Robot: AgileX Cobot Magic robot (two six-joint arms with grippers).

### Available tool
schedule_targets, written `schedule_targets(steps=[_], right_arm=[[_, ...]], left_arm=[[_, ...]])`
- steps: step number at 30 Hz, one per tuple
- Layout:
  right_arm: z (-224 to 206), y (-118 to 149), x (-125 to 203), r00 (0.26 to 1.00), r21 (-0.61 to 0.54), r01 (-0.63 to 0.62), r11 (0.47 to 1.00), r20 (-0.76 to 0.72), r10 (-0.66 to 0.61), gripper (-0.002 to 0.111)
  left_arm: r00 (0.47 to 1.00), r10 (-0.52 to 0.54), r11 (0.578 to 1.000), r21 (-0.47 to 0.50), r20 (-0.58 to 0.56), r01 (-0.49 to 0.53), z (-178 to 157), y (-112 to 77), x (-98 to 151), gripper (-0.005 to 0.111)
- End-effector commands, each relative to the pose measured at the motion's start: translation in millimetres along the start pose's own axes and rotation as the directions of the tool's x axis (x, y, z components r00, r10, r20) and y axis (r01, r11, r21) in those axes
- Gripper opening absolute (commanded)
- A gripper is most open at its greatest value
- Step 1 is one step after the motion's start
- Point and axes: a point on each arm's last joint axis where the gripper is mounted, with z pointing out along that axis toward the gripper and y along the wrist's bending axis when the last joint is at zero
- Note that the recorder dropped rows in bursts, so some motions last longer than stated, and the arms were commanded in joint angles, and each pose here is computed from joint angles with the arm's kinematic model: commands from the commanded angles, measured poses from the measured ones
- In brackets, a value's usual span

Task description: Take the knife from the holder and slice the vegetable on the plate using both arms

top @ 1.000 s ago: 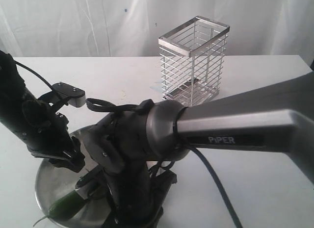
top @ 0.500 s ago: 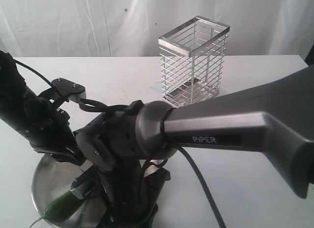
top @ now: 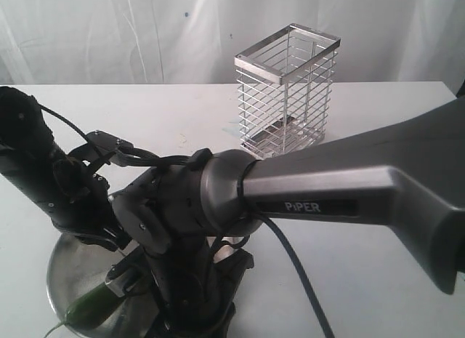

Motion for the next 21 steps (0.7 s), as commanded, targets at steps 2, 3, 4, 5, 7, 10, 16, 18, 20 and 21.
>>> schedule_targets(steps=[2,3,4,5,7,10,16,18,20,21], right_arm=[[-2.3,0.1,1.2,1.0,-0.003,0.016,1.0,-0.009,-0.016,0.0],[-2.3,0.1,1.2,1.0,-0.003,0.016,1.0,-0.009,-0.016,0.0],[-2.3,0.1,1.2,1.0,-0.003,0.016,1.0,-0.009,-0.016,0.0],[-2.3,0.1,1.2,1.0,-0.003,0.016,1.0,-0.009,-0.016,0.0],[-2.3,0.1,1.2,1.0,-0.003,0.016,1.0,-0.009,-0.016,0.0],[-2.3,0.1,1.2,1.0,-0.003,0.016,1.0,-0.009,-0.016,0.0],[-2.3,0.1,1.2,1.0,-0.003,0.016,1.0,-0.009,-0.016,0.0],[-2.3,0.1,1.2,1.0,-0.003,0.016,1.0,-0.009,-0.016,0.0],[-2.3,0.1,1.2,1.0,-0.003,0.016,1.0,-0.009,-0.016,0.0],[-2.3,0.1,1.2,1.0,-0.003,0.016,1.0,-0.009,-0.016,0.0]], left_arm=[[1.0,0.002,1.0,-0.001,0.001,-0.002,1.0,-0.6,0.7,0.0],[1.0,0.002,1.0,-0.001,0.001,-0.002,1.0,-0.6,0.7,0.0],[1.0,0.002,1.0,-0.002,0.002,-0.002,1.0,-0.5,0.5,0.0],[1.0,0.002,1.0,-0.002,0.002,-0.002,1.0,-0.5,0.5,0.0],[1.0,-0.008,1.0,0.005,0.007,0.008,1.0,-1.1,0.1,0.0],[1.0,0.001,1.0,0.027,0.018,-0.001,1.6,-2.9,-1.1,0.0],[1.0,0.004,0.999,0.052,-0.011,-0.003,13.8,-1.8,-0.4,0.0],[1.0,0.0,0.999,0.053,-0.024,0.001,19.1,-0.4,0.0,0.0],[0.999,-0.006,0.999,0.053,-0.032,0.008,24.6,1.0,0.2,0.0],[0.999,-0.013,0.998,0.058,-0.037,0.015,27.7,1.4,0.2,0.0]])
